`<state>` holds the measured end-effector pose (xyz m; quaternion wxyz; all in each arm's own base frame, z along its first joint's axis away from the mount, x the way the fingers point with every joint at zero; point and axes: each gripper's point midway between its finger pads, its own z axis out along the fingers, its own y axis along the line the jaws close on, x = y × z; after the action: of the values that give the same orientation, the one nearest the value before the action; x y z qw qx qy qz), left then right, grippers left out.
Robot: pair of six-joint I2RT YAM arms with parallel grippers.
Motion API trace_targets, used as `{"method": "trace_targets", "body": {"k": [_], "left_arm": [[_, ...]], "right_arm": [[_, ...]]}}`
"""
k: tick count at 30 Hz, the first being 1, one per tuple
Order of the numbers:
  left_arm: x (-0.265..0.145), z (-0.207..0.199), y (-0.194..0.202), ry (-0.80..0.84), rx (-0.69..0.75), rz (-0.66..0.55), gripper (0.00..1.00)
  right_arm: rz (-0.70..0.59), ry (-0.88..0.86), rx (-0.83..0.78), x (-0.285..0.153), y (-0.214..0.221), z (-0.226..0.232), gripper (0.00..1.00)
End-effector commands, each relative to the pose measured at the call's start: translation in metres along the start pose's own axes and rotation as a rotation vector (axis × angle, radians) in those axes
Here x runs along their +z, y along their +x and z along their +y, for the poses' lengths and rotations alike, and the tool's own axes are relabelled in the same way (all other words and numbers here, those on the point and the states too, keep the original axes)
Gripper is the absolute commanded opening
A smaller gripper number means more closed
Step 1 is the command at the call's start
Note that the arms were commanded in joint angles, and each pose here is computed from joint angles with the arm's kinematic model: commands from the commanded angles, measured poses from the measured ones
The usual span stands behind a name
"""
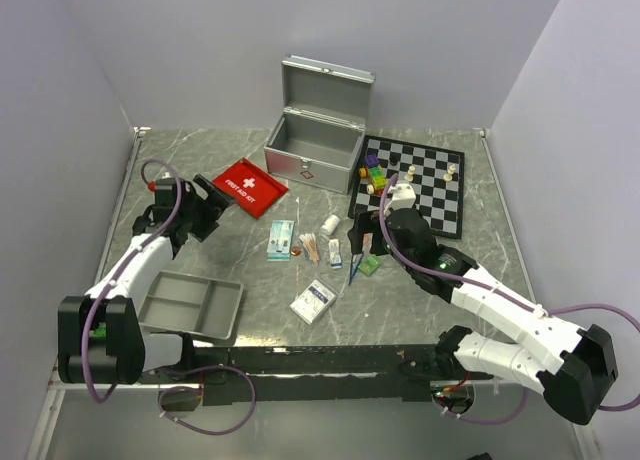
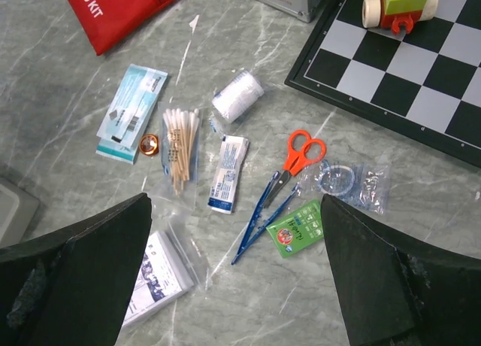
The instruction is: Organize the medicine kit
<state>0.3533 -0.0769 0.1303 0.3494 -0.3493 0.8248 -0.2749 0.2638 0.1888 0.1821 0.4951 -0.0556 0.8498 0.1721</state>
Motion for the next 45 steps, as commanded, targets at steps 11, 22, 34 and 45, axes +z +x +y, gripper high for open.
{"method": "trace_targets", "body": {"k": [11,22,34,45], "left_arm": [[0.044,0.004,-0.034,-0.118,-0.096,-0.113,0.84],[0.108,0.008,-0.026,-0.149,-0.109,-0.045,0.44],[0.137,0.011,-0.027,-0.140,-0.090,-0.049,0.57],[0.156,0.015,-0.017,-0.228,-0.018,-0.031,0.48]], "right_arm": [[-0.033,-0.026,0.046,-0.004,-0.014,0.007,1.00],[0.007,-0.033,0.061,0.000,-0.009,0.012,1.00],[0.014,-0.021,0.049,0.001,-0.005,0.009,1.00],[0.015,-0.008,0.046,0.000,-0.003,0.005,1.00]]}}
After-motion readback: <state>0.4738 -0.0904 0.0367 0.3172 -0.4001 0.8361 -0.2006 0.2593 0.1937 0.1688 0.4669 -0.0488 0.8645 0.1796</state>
